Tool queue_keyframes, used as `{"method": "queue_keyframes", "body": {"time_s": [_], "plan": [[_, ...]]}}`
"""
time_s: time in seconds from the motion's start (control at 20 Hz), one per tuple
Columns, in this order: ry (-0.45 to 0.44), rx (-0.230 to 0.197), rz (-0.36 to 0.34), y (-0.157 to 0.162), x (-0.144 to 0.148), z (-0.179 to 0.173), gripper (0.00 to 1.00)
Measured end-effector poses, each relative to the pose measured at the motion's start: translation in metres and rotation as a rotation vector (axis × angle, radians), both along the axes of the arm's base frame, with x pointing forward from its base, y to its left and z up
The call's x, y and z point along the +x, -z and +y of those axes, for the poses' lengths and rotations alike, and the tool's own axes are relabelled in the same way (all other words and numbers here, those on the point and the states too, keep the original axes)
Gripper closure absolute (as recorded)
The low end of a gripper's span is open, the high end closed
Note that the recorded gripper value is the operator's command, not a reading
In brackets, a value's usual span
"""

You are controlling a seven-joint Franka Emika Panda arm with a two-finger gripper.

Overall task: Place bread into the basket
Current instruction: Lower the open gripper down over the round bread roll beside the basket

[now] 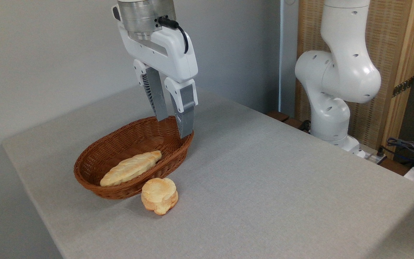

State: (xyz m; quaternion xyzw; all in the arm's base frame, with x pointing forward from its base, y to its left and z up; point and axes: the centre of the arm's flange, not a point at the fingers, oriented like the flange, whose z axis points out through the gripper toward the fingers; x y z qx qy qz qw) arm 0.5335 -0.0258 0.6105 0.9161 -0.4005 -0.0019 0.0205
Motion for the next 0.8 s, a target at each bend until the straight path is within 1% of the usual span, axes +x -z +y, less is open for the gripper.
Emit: {"method": "queue_keyframes", "body": {"time_s": [0.05, 0.15, 0.25, 0.65, 0.75, 0.8], "plan": [[0.0, 0.0, 0.0, 0.0, 0.0, 0.0, 0.0], [-0.022, -0.029, 0.001, 0.0, 0.0, 0.007, 0.0], [-0.045, -0.047, 0.001, 0.0, 0.001, 0.019, 0.0], [-0.046, -0.051, 0.004, 0.002, 0.002, 0.019, 0.0], [-0.023, -0.051, -0.001, 0.003, 0.003, 0.015, 0.0], [0.014, -0.052, -0.008, 0.003, 0.004, 0.013, 0.0]]}}
